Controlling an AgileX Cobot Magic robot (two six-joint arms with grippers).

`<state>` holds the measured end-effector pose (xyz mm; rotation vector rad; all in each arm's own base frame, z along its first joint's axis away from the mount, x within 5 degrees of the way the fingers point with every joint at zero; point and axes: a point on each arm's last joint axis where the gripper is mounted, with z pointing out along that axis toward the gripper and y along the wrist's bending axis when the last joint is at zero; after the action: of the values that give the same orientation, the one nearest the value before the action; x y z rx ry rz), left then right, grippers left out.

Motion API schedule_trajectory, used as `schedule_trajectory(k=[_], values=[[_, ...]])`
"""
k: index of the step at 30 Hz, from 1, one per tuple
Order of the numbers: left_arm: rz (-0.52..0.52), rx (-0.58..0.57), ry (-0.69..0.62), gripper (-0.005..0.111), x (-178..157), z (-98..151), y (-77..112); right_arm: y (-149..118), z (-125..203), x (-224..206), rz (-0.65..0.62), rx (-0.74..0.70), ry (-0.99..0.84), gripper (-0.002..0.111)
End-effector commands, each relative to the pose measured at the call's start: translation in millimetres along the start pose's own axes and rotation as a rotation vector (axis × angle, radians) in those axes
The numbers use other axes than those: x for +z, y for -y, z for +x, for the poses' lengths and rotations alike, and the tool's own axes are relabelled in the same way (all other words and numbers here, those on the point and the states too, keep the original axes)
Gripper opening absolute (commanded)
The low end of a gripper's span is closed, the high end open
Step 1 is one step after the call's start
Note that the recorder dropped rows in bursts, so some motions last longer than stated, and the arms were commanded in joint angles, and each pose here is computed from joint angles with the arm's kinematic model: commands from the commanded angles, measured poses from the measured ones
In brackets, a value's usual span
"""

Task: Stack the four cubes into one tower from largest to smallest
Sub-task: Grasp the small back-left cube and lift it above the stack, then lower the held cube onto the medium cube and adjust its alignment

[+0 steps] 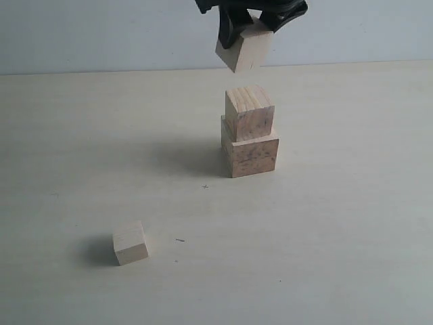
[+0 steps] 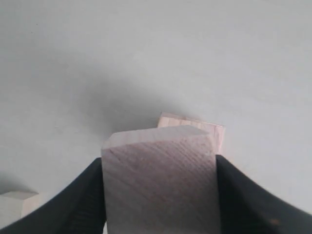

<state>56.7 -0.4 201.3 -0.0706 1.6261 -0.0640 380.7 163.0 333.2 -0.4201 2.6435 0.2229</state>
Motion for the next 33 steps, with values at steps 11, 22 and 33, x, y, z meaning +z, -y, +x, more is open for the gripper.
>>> schedule_trajectory(k=[11,22,33], values=[[0.008,-0.007,0.003,0.000,-0.3,0.8,0.4,13.0,-13.8,36.8,0.094,0.052,-0.088,0.000],[0.008,-0.005,0.003,0.000,-0.3,0.8,0.4,16.2,-14.9,42.8,0.126,0.039,-0.094,0.000],[0.008,-0.007,0.003,0.000,-0.3,0.8,0.4,16.2,-12.6,61.6,0.127,0.038,-0.133,0.000]])
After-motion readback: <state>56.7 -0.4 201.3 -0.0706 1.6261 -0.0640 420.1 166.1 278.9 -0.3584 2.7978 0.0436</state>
